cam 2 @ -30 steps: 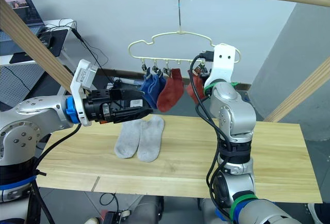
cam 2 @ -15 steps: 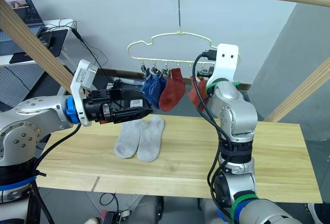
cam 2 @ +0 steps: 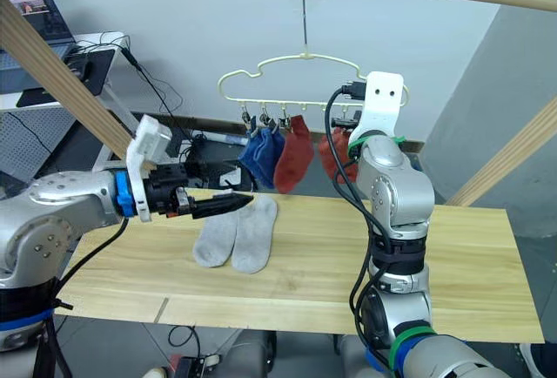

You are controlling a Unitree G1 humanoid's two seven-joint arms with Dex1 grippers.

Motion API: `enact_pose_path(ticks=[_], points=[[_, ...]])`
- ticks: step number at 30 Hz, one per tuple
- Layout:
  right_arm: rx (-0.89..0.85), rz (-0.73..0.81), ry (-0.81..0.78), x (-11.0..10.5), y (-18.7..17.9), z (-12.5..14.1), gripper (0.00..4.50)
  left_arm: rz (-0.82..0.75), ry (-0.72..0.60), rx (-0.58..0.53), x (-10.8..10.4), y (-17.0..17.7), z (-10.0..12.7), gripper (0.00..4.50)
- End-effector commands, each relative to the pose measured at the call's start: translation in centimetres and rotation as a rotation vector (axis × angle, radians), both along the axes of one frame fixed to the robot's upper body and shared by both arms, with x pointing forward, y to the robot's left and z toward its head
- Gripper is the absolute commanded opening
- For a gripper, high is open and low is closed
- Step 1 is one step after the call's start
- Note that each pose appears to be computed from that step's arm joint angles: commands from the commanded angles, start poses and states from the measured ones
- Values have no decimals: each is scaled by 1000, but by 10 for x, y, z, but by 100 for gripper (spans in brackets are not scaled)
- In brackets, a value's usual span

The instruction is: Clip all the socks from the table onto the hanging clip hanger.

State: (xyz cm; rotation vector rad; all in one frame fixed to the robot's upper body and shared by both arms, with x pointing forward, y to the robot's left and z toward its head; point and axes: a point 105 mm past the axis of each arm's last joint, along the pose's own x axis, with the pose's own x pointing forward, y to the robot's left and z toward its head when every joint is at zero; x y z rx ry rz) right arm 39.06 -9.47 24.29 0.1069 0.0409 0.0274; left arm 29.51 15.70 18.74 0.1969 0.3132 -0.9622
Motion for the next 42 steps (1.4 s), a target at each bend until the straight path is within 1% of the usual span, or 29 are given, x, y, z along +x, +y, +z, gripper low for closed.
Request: enact_pose_path(ticks=[1, 3, 5, 7, 12, 14, 17, 19, 23, 26, 29, 36, 39, 42], points=[[6, -1, -54, -2, 1, 17, 2, 94, 9, 77, 13, 14, -21, 450], [7, 3, -55, -3, 2, 17, 2, 120, 51, 116, 17, 18, -41, 450], [9, 7, -56, -3, 3, 18, 2, 178, 59, 171, 29, 24, -65, 450], [12, 9, -56, -3, 4, 19, 2, 196, 63, 195, 39, 24, -84, 450], [14, 11, -55, -4, 4, 20, 2, 193, 14, 260, 61, 13, -110, 450], [14, 11, -55, -5, 4, 20, 2, 204, -8, 276, 71, 11, -115, 450], [14, 10, -53, -5, 4, 20, 2, 233, -47, 275, 88, 7, -114, 450], [14, 10, -53, -6, 4, 21, 2, 233, -49, 262, 93, 4, -113, 450], [14, 8, -53, -7, 4, 21, 2, 234, -34, 276, 97, 3, -119, 450], [13, 7, -53, -7, 4, 21, 2, 242, 17, 297, 97, 2, -130, 450], [14, 7, -54, -7, 4, 22, 2, 243, 97, 385, 94, 4, -148, 450], [14, 3, -54, -8, 2, 22, 2, 193, 112, 411, 92, -2, -152, 450], [13, 0, -55, -8, 2, 22, 0, 178, 108, 417, 90, -4, -154, 392], [13, 0, -55, -8, 2, 22, 0, 172, 107, 413, 89, -5, -154, 305]])
